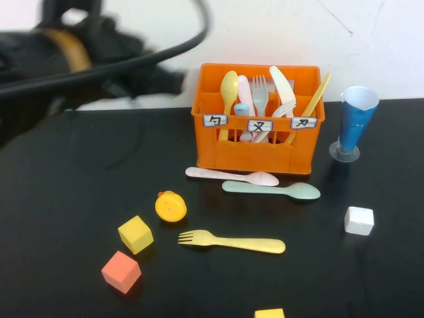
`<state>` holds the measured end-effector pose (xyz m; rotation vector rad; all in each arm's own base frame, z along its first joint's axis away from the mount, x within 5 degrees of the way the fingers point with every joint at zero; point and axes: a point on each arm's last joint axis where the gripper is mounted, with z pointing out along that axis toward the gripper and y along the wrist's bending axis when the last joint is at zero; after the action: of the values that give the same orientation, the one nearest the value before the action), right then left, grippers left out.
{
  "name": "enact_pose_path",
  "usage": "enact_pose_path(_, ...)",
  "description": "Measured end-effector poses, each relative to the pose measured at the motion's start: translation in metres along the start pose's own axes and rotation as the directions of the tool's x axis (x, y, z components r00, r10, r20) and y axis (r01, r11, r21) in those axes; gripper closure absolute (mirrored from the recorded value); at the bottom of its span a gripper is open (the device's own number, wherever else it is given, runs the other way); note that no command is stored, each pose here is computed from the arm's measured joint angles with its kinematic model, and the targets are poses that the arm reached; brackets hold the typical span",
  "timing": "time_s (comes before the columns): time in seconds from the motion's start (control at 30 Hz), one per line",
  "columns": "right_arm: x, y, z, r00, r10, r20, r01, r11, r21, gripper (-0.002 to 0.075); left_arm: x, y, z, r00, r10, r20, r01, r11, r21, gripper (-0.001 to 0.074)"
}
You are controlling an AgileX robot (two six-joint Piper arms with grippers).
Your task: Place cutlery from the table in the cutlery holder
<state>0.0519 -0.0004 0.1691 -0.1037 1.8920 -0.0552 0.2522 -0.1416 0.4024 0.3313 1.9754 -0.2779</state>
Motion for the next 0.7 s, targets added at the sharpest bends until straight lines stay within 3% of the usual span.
enact_pose_path(0.2, 0.0, 0.0, 0.0, 1.0, 0.0, 0.0, 0.0, 1.0, 0.0, 0.0729, 0.022, 0.014, -0.035, 0.979, -0.04, -0.198, 0.022, 0.996, -0.089, 0.0734)
enact_pose_path(0.37, 0.0, 0.0, 0.0, 1.0, 0.0, 0.0, 0.0, 1.0, 0.0, 0.0729, 0.033, 0.019, -0.06, 0.945, -0.022, -0.327, -0.012, 0.995, -0.101, 0.0734)
enact_pose_path(0.53, 0.0, 0.0, 0.0, 1.0, 0.0, 0.0, 0.0, 1.0, 0.0, 0.0729, 0.041, 0.025, -0.081, 0.929, -0.094, -0.357, 0.041, 0.987, -0.153, 0.0735)
enact_pose_path(0.7, 0.0, 0.0, 0.0, 1.0, 0.0, 0.0, 0.0, 1.0, 0.0, 0.0729, 0.086, 0.035, -0.077, 0.941, -0.122, -0.315, 0.057, 0.977, -0.208, 0.0735)
